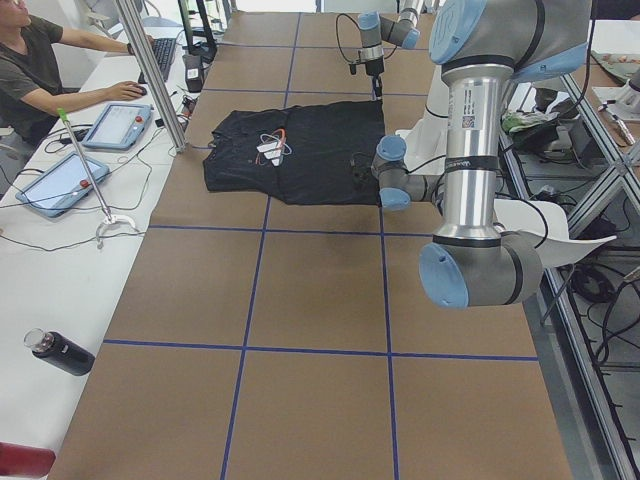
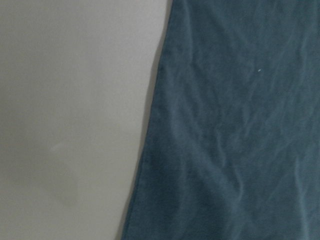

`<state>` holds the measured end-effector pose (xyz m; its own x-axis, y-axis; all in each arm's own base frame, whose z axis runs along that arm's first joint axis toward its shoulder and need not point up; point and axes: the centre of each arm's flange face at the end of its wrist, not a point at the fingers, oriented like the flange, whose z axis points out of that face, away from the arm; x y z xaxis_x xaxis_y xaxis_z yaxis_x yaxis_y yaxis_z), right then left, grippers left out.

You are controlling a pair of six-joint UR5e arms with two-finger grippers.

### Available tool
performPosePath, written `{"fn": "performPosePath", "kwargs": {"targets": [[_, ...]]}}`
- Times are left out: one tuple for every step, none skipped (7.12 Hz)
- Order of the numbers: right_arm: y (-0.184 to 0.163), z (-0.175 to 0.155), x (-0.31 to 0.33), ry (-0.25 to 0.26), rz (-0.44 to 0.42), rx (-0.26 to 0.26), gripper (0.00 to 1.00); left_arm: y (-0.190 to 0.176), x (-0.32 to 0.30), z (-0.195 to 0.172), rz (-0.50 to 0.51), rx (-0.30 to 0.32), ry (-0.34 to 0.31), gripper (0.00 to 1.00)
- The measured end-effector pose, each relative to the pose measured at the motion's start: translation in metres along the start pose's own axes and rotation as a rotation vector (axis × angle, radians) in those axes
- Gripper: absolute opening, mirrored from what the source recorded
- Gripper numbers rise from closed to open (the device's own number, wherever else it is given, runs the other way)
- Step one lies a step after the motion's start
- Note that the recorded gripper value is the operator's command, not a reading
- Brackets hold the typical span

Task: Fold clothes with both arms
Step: 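Lower the left gripper to the other hem corner nearest the robot, then grasp both hem corners with the left and right grippers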

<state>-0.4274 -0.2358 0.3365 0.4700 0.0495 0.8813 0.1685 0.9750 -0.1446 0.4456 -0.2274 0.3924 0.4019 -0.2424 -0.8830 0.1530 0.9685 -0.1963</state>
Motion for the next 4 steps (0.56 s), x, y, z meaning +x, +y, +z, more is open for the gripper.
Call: {"fn": "performPosePath", "kwargs": {"targets": [[0.000,-0.001,-0.001,-0.002,0.000,0.001,0.00,0.008,-0.002,0.008,-0.003,-0.011,-0.011,0.97],[-0.001,-0.002,-0.001,-0.003,0.001,0.002,0.00,0.015,0.000,0.013,-0.004,-0.017,-0.012,0.94],[-0.003,-0.004,0.000,-0.006,0.004,-0.001,0.00,0.021,0.002,0.017,-0.002,-0.019,-0.011,0.92],[-0.006,-0.008,0.001,-0.010,0.008,-0.006,0.00,0.025,0.003,0.019,-0.001,-0.022,-0.012,0.91]]}}
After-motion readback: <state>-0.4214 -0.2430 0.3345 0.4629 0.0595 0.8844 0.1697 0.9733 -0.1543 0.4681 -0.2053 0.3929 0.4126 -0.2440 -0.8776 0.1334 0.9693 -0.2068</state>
